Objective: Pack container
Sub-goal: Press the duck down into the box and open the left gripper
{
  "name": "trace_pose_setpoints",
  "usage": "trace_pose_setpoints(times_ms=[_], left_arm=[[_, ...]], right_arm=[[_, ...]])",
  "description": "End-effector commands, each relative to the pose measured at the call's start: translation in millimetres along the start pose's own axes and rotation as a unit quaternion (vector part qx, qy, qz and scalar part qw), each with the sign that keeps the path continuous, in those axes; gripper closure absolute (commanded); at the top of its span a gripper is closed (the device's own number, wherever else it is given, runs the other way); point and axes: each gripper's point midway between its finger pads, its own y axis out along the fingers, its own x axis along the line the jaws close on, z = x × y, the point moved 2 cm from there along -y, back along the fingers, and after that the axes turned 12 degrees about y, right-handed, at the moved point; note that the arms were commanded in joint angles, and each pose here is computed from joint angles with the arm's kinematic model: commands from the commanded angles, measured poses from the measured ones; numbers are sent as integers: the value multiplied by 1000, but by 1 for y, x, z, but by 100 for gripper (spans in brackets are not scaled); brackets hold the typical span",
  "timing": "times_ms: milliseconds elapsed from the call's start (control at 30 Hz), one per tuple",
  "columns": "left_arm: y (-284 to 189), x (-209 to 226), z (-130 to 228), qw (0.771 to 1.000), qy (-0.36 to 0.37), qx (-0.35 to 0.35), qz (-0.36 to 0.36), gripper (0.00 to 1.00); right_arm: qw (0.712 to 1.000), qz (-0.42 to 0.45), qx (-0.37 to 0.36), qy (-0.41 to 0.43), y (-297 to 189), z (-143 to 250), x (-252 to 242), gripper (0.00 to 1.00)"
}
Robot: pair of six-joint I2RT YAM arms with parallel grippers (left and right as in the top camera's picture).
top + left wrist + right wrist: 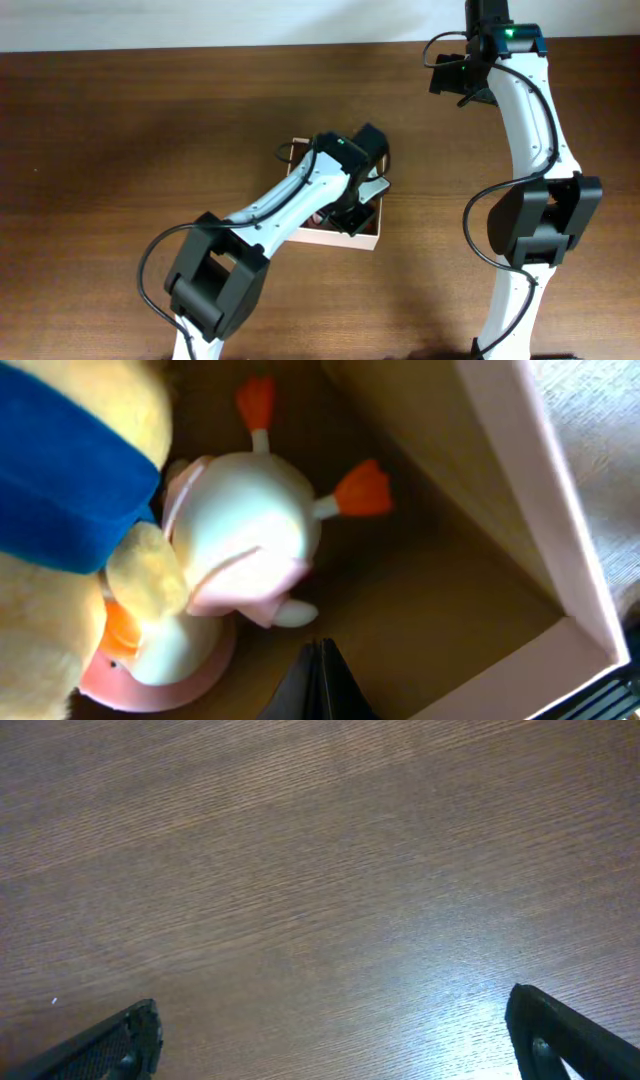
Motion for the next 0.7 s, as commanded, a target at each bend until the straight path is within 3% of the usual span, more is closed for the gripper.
trace_pose_setpoints(times_ms=[0,667], left_arm=[[-6,-5,-4,1000,-3,-14,7,98],[-14,-4,-12,1000,-4,-28,3,98]], right_arm=[[1000,3,3,5,3,1,-2,1],[1000,3,3,5,3,1,-2,1]])
